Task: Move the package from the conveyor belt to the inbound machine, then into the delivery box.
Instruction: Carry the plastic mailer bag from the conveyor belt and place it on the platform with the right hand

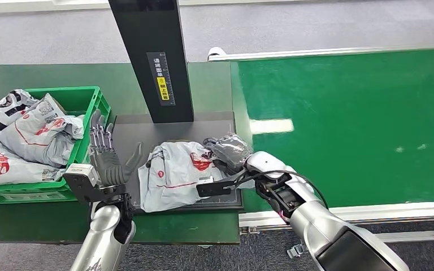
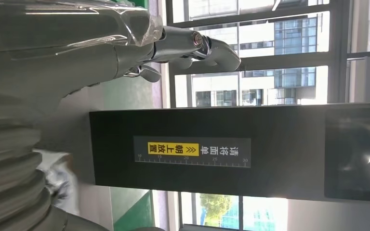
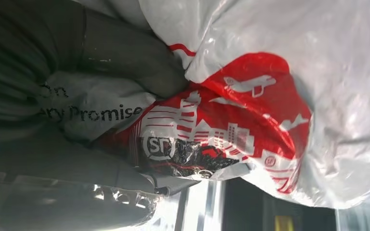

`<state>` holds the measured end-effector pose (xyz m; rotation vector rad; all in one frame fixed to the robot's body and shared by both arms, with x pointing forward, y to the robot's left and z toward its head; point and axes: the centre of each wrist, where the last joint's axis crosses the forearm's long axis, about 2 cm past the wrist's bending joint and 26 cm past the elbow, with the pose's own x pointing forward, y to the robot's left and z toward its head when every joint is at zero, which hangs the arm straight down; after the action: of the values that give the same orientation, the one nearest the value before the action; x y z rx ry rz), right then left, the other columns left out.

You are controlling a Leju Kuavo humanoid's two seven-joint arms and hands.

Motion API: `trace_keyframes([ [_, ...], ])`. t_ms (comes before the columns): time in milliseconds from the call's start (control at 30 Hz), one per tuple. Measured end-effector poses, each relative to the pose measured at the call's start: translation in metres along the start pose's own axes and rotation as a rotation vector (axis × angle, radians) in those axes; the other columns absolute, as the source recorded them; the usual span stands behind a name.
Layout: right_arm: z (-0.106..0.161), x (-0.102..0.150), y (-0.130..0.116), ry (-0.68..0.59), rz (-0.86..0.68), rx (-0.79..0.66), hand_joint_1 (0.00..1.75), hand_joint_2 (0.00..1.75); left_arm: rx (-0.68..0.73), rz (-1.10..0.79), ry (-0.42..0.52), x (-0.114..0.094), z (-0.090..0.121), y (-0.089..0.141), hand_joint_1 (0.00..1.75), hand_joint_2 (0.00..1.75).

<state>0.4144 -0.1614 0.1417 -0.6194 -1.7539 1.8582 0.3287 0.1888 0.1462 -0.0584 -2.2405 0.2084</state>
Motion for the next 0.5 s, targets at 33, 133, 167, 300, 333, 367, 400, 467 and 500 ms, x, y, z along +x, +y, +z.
trace_keyframes([
  [33,0.000,0.003,0.001,0.000,0.017,-0.041,1.70,1.75,0.000,0.002,0.000,0.000,0.000,0.000,0.00,1.75],
  [133,-0.002,0.009,0.002,0.038,0.050,-0.109,0.39,1.75,-0.002,0.014,0.002,0.000,0.000,-0.002,0.00,1.75],
  [167,-0.003,0.011,0.002,0.057,0.052,-0.119,0.00,1.75,-0.004,0.018,0.002,0.000,0.000,-0.003,0.00,1.75],
  [300,-0.003,0.017,0.006,0.094,-0.095,-0.247,0.00,1.75,0.002,0.030,0.006,-0.001,-0.003,-0.007,0.00,1.75],
  [333,-0.004,0.019,0.007,0.094,-0.159,-0.293,0.00,1.75,0.004,0.036,0.007,-0.001,-0.004,-0.007,0.00,1.75],
  [367,-0.005,0.022,0.008,0.091,-0.219,-0.333,0.00,1.75,0.005,0.042,0.009,-0.001,-0.005,-0.008,0.00,1.75],
  [400,-0.006,0.024,0.008,0.088,-0.268,-0.368,0.00,1.75,0.005,0.048,0.010,-0.002,-0.006,-0.009,0.00,1.75],
  [467,-0.008,0.027,0.008,0.086,-0.333,-0.419,0.00,1.75,0.004,0.056,0.014,-0.003,-0.007,-0.010,0.00,1.75],
  [500,-0.008,0.028,0.008,0.086,-0.357,-0.439,0.00,1.75,0.004,0.057,0.015,-0.003,-0.008,-0.011,0.00,1.75],
])
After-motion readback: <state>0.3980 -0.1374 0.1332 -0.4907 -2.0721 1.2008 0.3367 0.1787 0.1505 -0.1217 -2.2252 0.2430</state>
